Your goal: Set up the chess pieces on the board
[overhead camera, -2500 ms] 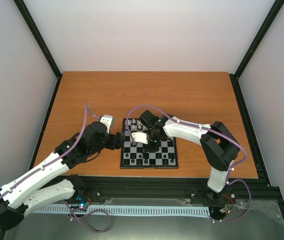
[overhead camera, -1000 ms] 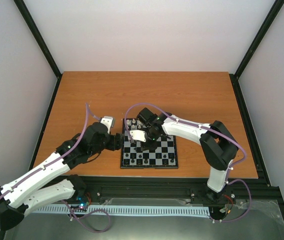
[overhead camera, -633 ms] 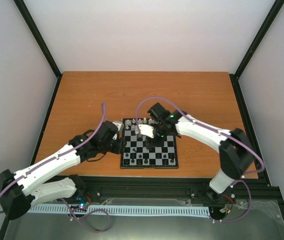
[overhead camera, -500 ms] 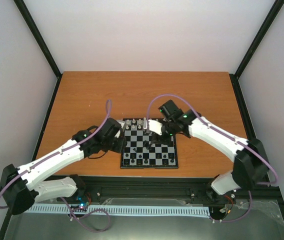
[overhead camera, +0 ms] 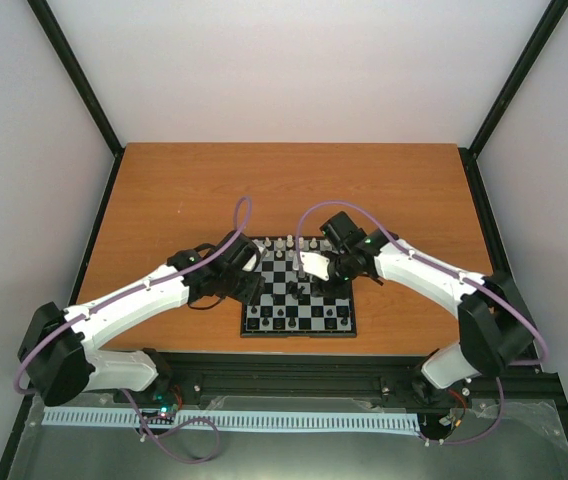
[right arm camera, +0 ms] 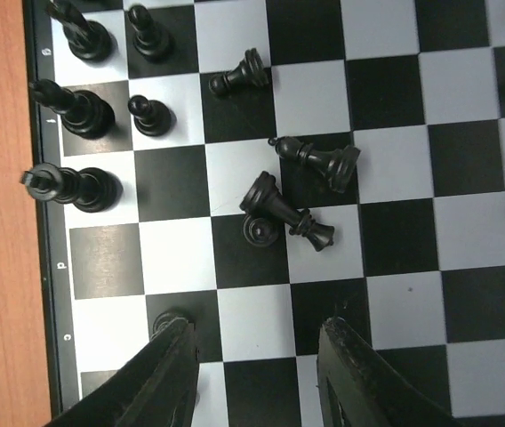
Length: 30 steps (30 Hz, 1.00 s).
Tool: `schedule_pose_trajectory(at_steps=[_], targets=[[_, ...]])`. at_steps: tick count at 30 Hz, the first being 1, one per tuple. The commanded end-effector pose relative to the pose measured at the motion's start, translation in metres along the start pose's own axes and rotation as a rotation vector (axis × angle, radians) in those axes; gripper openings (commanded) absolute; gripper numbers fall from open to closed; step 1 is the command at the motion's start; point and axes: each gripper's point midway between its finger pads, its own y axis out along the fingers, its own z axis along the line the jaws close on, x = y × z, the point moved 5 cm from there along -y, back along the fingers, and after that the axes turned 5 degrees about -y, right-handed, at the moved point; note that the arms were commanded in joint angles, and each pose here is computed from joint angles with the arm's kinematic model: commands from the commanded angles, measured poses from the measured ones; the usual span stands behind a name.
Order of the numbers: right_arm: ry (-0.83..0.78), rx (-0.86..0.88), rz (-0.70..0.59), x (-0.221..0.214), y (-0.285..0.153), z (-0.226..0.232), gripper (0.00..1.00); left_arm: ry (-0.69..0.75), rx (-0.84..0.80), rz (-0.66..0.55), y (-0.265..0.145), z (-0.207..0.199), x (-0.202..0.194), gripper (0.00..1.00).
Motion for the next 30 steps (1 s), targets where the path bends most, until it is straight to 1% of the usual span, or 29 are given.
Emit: schedule_pose_trajectory(at_steps=[1,8,15,17,21,23,30], targets=[[-0.026,0.008,-0.01,0.007,0.013,-0.008,0.37,0.015,-0.012,-0.069,-0.012,0.002,0.01,0.65],[-0.029,0.04,0.019,0.014,0.037,-0.012,0.38,-0.01,0.014,-0.126,-0.023,0.011,0.01,0.69],[-0.038,0.067,0.028,0.022,0.049,-0.012,0.36,-0.015,0.015,-0.142,-0.027,0.012,0.011,0.7],[-0.04,0.074,0.034,0.023,0.052,-0.012,0.34,-0.014,0.016,-0.141,-0.027,0.013,0.011,0.7],[-0.037,0.09,0.041,0.021,0.055,-0.008,0.25,-0.016,0.015,-0.139,-0.027,0.013,0.011,0.7],[-0.035,0.092,0.044,0.02,0.056,-0.007,0.23,-0.017,0.012,-0.141,-0.027,0.013,0.012,0.71],[-0.028,0.099,0.059,0.014,0.055,-0.001,0.23,-0.02,0.012,-0.136,-0.026,0.014,0.011,0.71]])
